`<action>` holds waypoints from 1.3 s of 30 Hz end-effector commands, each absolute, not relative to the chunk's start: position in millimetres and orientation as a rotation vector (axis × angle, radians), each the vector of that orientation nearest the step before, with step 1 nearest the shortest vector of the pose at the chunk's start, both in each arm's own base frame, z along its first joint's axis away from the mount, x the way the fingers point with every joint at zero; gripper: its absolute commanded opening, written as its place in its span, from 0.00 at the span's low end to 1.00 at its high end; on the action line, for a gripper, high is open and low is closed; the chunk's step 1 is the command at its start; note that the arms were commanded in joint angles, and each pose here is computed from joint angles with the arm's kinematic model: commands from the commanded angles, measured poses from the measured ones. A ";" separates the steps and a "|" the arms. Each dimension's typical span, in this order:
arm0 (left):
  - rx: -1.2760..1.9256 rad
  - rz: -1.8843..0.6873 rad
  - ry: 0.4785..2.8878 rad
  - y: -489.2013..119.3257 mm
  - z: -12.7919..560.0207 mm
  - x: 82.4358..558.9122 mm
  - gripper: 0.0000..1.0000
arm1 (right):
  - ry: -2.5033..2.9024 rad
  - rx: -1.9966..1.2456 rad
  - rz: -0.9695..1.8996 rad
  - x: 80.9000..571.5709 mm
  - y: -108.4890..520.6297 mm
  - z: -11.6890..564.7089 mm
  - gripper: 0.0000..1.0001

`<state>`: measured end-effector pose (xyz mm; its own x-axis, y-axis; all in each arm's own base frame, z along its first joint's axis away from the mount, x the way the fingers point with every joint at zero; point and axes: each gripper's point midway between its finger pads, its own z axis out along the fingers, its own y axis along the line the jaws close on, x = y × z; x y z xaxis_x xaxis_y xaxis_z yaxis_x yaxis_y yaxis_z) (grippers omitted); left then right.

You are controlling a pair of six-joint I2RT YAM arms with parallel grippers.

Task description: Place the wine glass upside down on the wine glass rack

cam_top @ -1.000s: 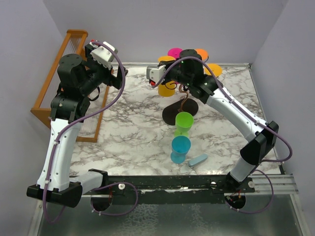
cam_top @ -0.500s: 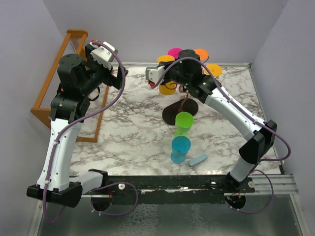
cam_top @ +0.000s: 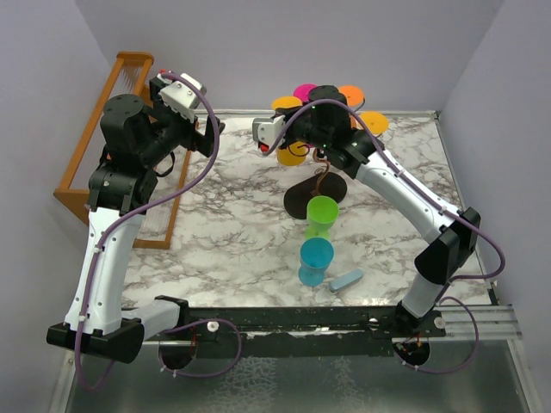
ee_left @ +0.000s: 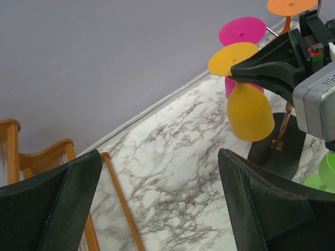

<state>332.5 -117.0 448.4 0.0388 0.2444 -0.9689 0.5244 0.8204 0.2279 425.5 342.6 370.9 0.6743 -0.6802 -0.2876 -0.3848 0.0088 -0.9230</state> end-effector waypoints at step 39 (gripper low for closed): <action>0.662 -0.254 1.523 -120.7 451.4 330.0 0.95 | 0.899 -1.673 -0.149 386.3 336.7 368.8 0.07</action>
<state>332.2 -117.7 448.4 0.0434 0.2493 -0.9675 0.5288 0.8159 0.2339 396.5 343.1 361.5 0.7082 -0.6202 -0.3372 -0.4679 -0.0547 -0.8821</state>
